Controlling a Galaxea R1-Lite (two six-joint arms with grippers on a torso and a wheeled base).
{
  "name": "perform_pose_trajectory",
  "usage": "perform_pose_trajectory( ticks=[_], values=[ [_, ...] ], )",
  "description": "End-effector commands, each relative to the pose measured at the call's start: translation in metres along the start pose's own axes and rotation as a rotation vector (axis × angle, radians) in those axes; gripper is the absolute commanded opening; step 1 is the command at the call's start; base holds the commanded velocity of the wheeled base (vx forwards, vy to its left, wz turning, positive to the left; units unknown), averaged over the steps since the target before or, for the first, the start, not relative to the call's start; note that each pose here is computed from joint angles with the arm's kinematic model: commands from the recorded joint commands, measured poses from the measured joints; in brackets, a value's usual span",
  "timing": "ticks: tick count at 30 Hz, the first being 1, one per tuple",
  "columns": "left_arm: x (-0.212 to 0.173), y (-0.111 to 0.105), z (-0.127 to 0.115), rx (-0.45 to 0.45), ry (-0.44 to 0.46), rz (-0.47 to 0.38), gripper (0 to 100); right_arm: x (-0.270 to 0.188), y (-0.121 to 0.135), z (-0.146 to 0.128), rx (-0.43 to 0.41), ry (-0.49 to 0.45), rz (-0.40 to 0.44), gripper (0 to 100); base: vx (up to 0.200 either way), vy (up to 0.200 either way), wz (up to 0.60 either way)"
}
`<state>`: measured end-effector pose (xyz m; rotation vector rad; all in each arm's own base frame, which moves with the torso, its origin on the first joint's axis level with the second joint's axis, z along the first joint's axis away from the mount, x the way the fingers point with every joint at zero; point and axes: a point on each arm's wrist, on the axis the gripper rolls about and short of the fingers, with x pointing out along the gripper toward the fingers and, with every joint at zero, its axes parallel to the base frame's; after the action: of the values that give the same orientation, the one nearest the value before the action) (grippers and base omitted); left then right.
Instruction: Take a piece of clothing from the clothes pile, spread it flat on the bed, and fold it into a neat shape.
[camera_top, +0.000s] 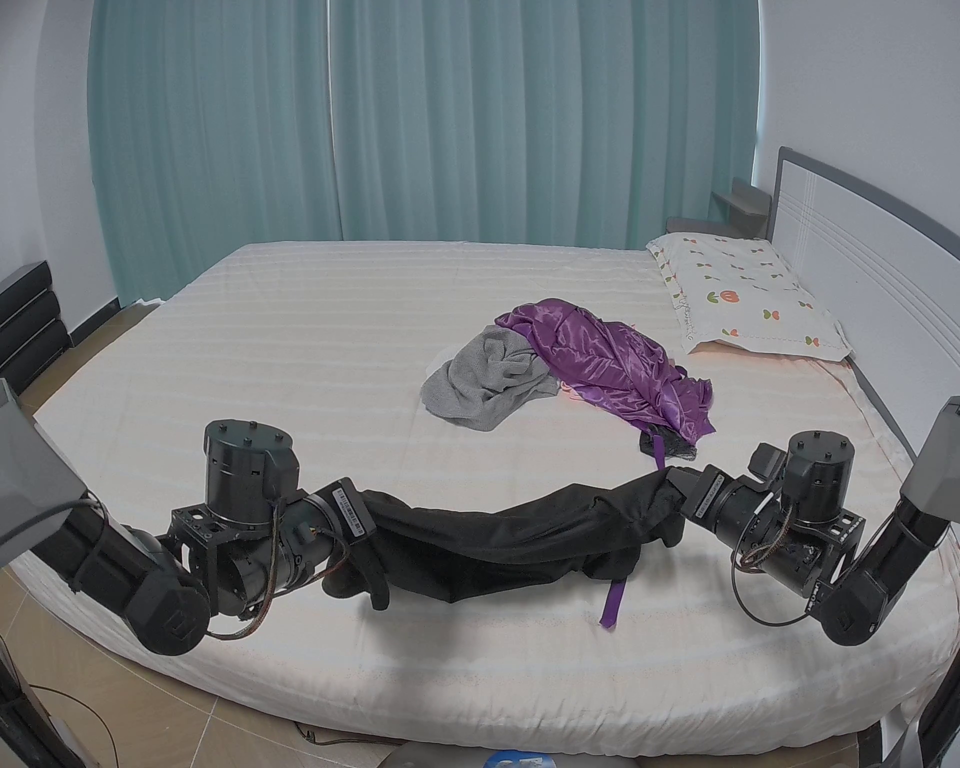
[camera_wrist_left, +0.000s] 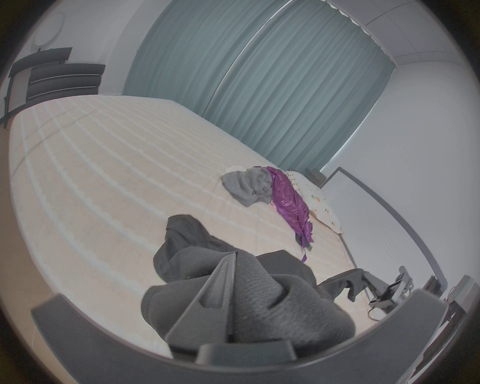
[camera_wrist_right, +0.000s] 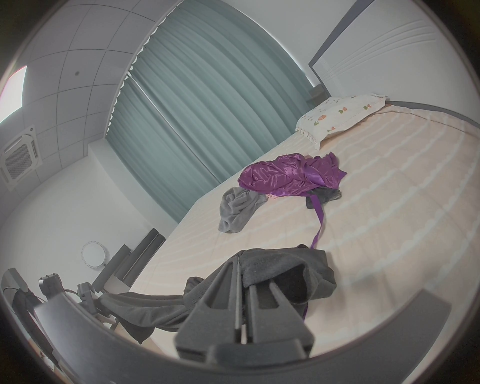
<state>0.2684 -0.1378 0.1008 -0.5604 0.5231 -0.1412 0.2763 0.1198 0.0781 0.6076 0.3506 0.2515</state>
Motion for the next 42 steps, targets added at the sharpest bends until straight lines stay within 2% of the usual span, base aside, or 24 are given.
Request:
perform_pose_trajectory(
  ticks=[1, 6, 15, 24, 30, 42],
  values=[
    [0.005, 0.008, -0.011, 0.007, 0.026, 0.023, 0, -0.005, -0.004, -0.003, 0.001, 0.013, -0.015, 0, 0.000, 0.000, 0.00],
    [0.001, 0.008, -0.010, -0.001, -0.007, -0.004, 0, -0.015, -0.001, -0.002, 0.001, -0.007, 0.007, 0, 0.000, 0.000, 0.00],
    [-0.002, 0.009, -0.013, -0.007, 0.005, -0.002, 0, -0.025, 0.010, -0.003, -0.005, -0.001, 0.050, 0, -0.200, 0.000, 0.00],
    [0.000, 0.005, -0.010, -0.019, -0.038, -0.041, 0, -0.024, 0.012, -0.001, 0.027, -0.010, 0.059, 0, 0.000, 0.000, 0.00],
    [0.001, 0.003, -0.004, -0.074, -0.060, -0.050, 0, -0.024, 0.012, 0.000, 0.034, -0.015, 0.063, 0, 0.000, 0.000, 0.00],
    [0.000, 0.002, -0.001, -0.085, -0.071, -0.059, 0, -0.024, 0.015, 0.004, 0.040, -0.056, 0.094, 0, 0.000, 0.200, 0.00]
  ],
)
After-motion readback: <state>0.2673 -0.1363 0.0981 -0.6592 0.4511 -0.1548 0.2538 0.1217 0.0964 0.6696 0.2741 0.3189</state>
